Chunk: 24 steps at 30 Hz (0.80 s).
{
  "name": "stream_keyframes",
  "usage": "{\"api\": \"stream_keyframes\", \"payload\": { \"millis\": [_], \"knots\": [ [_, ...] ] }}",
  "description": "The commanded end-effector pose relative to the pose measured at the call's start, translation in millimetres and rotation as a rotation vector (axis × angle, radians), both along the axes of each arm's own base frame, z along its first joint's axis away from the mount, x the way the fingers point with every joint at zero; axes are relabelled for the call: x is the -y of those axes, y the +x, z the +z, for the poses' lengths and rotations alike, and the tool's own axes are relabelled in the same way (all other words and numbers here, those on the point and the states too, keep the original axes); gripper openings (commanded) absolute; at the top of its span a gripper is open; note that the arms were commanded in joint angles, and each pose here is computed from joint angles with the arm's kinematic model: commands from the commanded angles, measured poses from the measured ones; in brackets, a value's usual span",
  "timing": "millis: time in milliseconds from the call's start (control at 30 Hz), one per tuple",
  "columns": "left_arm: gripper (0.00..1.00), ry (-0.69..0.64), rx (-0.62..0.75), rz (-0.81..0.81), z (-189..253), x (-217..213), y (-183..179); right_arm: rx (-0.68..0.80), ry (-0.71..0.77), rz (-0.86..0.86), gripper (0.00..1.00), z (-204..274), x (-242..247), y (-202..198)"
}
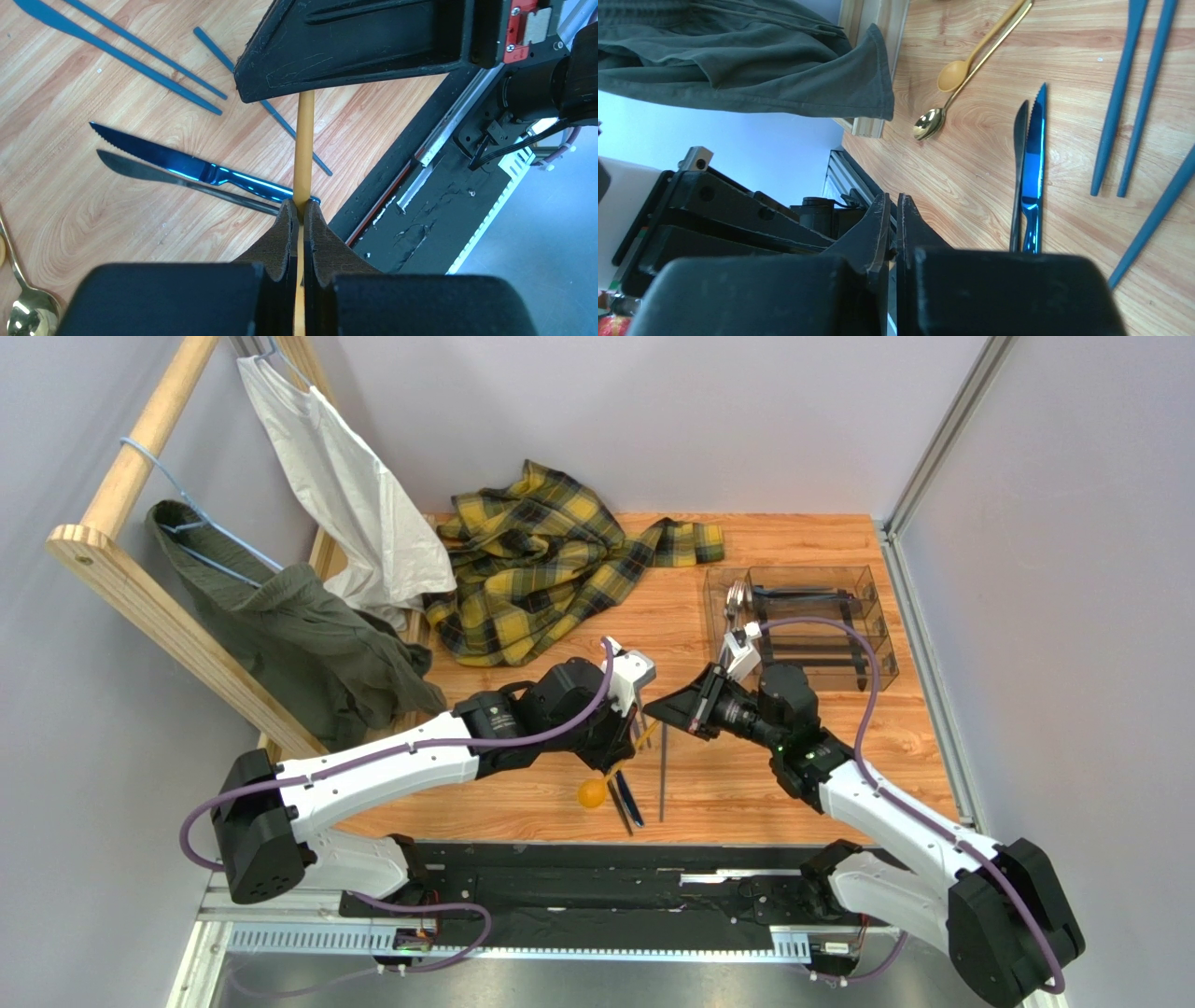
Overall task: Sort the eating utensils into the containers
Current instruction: Pick up the spoon from the center of the board.
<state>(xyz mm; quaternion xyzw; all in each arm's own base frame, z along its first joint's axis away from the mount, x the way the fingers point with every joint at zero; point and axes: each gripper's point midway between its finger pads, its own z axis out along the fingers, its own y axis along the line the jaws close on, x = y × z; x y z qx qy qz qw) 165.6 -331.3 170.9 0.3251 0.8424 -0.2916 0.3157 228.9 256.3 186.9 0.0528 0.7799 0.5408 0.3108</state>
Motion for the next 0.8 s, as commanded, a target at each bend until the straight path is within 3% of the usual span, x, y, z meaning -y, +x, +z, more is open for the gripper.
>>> {"api": "stream_keyframes", "payload": {
  "millis": [0, 333, 367, 400, 500, 767],
  "knots": [
    [0.00, -0.057, 0.027, 0.008, 26.1, 2.1, -0.6, 0.060, 0.028, -0.027, 0.00, 11.3, 3.2, 0.4],
    [0.00, -0.051, 0.048, 0.046, 30.2, -6.8, 2.7, 0.080, 0.003, -0.039, 0.00, 13.4, 9.0, -3.8],
    [0.00, -0.051, 0.050, 0.045, 30.4, -6.9, 2.7, 0.071, 0.001, -0.036, 0.03, 11.6, 8.3, -3.7],
    [0.00, -0.049, 0.048, 0.045, 29.6, -7.1, 2.6, 0.070, 0.003, -0.027, 0.19, 11.8, 7.2, -4.5],
    [0.00, -0.043, 0.045, 0.045, 30.9, -6.8, 2.7, 0.050, 0.007, -0.004, 0.42, 7.1, 3.7, -6.5],
    [0.00, -0.026, 0.058, 0.060, 32.2, -8.1, 7.2, 0.048, 0.043, 0.022, 0.41, 9.0, -1.8, -9.0]
  ]
}}
